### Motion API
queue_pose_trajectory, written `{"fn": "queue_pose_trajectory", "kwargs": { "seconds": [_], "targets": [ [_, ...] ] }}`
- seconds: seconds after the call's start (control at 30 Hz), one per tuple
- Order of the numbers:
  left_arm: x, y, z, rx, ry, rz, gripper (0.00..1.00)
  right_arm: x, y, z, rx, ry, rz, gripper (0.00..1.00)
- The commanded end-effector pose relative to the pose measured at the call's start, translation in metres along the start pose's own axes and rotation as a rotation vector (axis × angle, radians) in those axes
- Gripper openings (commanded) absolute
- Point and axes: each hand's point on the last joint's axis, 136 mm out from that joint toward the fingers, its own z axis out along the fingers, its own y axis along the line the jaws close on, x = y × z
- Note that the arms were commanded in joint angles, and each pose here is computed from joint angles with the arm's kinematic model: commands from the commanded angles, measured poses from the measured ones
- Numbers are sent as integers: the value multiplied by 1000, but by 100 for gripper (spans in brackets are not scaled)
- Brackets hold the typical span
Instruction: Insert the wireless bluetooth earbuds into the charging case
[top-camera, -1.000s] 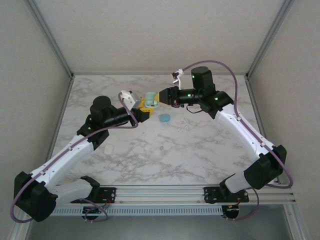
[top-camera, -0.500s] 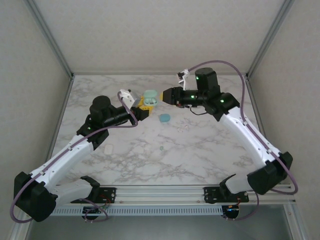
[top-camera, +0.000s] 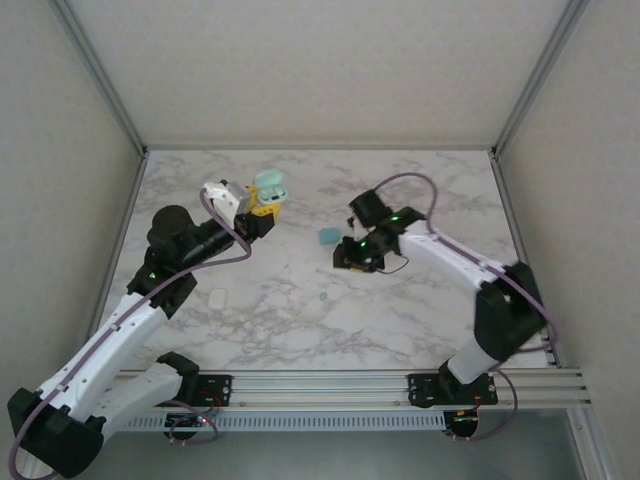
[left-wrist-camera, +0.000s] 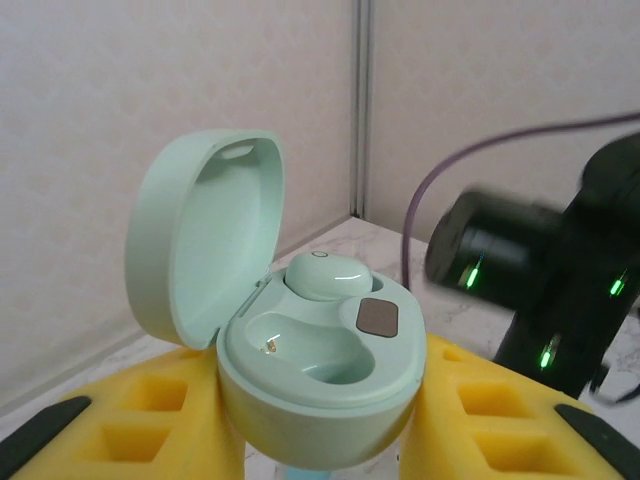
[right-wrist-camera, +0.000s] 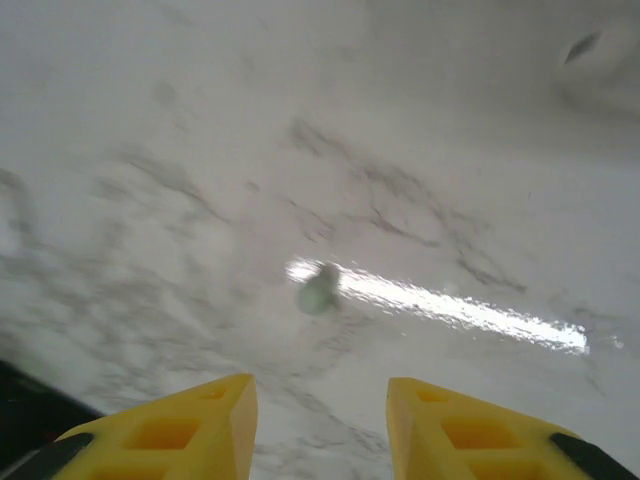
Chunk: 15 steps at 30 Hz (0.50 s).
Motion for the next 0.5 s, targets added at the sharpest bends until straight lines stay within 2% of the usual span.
{"fn": "queue_pose_trajectory", "kwargs": {
  "seconds": [0.0, 0.2, 0.47],
  "targets": [
    [-7, 5, -7, -34, -15, -1, 21, 12, -5, 20, 139, 58, -14, 40],
    [-14, 3, -13, -37, -26, 15, 21, 25, 5, 56, 242, 132, -66, 41],
    [-15, 2, -13, -32, -25, 23, 22, 23, 10, 78, 282, 136, -57, 40]
  ]
}}
